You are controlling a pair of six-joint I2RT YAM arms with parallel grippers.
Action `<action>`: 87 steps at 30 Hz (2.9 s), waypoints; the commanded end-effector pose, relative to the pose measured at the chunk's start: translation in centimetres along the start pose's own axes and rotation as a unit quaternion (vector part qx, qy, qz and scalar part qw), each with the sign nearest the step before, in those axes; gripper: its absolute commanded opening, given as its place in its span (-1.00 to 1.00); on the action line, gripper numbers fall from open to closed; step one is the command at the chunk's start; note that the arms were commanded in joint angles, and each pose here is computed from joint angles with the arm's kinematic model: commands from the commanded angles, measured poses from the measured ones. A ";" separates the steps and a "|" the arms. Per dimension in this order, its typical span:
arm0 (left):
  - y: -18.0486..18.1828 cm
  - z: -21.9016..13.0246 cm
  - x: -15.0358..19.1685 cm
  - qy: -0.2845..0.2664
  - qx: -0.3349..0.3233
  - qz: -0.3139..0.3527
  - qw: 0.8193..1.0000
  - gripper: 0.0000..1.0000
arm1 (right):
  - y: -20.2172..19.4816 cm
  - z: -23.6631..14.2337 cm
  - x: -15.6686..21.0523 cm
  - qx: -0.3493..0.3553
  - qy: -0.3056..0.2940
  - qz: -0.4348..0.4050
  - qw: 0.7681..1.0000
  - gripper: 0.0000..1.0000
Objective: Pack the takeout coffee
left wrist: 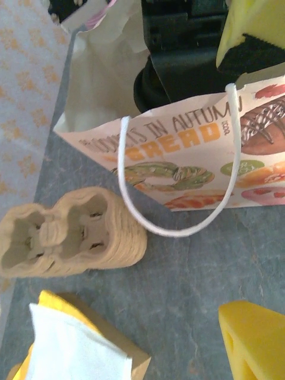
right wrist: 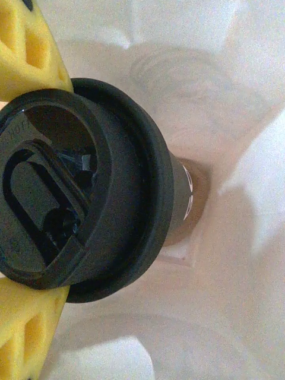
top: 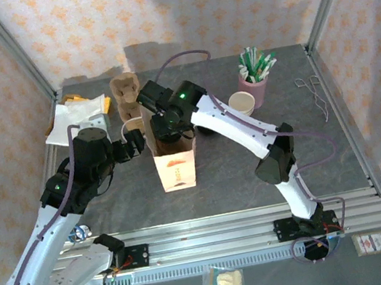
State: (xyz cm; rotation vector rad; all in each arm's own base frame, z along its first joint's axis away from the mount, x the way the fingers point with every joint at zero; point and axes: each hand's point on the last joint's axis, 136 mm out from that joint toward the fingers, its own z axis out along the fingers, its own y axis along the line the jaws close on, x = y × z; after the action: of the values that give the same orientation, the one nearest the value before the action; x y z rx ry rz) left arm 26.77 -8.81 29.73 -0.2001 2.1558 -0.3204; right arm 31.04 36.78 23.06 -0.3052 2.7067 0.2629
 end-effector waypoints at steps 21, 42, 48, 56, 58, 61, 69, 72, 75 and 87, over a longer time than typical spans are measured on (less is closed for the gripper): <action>-0.4 2.4 1.1 -0.005 0.018 -0.039 0.999 0.98 | -0.1 -2.4 6.3 -0.058 0.104 0.023 0.993 0.04; -0.5 3.3 1.7 -0.008 0.028 -0.049 0.998 0.98 | 0.2 1.5 8.8 -0.032 0.164 0.030 0.986 0.02; -0.4 3.5 2.0 -0.008 0.029 -0.050 0.998 0.98 | -0.3 2.2 9.2 -0.020 0.170 0.027 0.985 0.02; -0.4 3.3 1.8 -0.011 0.027 -0.045 0.999 0.98 | -1.0 3.9 10.2 0.007 0.185 0.017 0.982 0.02; -0.4 3.2 1.7 -0.012 0.028 -0.045 0.999 0.98 | -1.2 4.3 10.5 0.013 0.190 0.014 0.982 0.02; -0.4 3.1 1.7 -0.014 0.028 -0.045 0.999 0.98 | -1.5 4.9 11.0 0.023 0.196 0.011 0.980 0.02; -0.2 2.9 1.5 -0.016 0.025 -0.042 0.999 0.98 | -2.7 6.0 12.1 0.048 0.210 0.002 0.976 0.04; -0.1 2.8 1.5 -0.019 0.023 -0.043 0.999 0.98 | -3.0 6.3 12.3 0.055 0.213 0.000 0.975 0.05; 0.0 2.7 1.5 -0.020 0.021 -0.043 0.999 0.98 | -3.4 6.7 12.6 0.066 0.216 -0.002 0.974 0.07; 0.2 2.1 0.8 -0.030 0.017 -0.041 0.999 0.99 | -3.2 6.0 11.6 0.061 0.196 0.001 0.979 0.33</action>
State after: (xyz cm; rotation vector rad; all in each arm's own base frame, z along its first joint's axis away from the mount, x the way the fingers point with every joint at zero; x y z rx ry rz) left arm 27.94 -9.82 26.53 -0.2686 2.1259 -0.4145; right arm 24.14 35.49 14.46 -0.3399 3.0527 0.2469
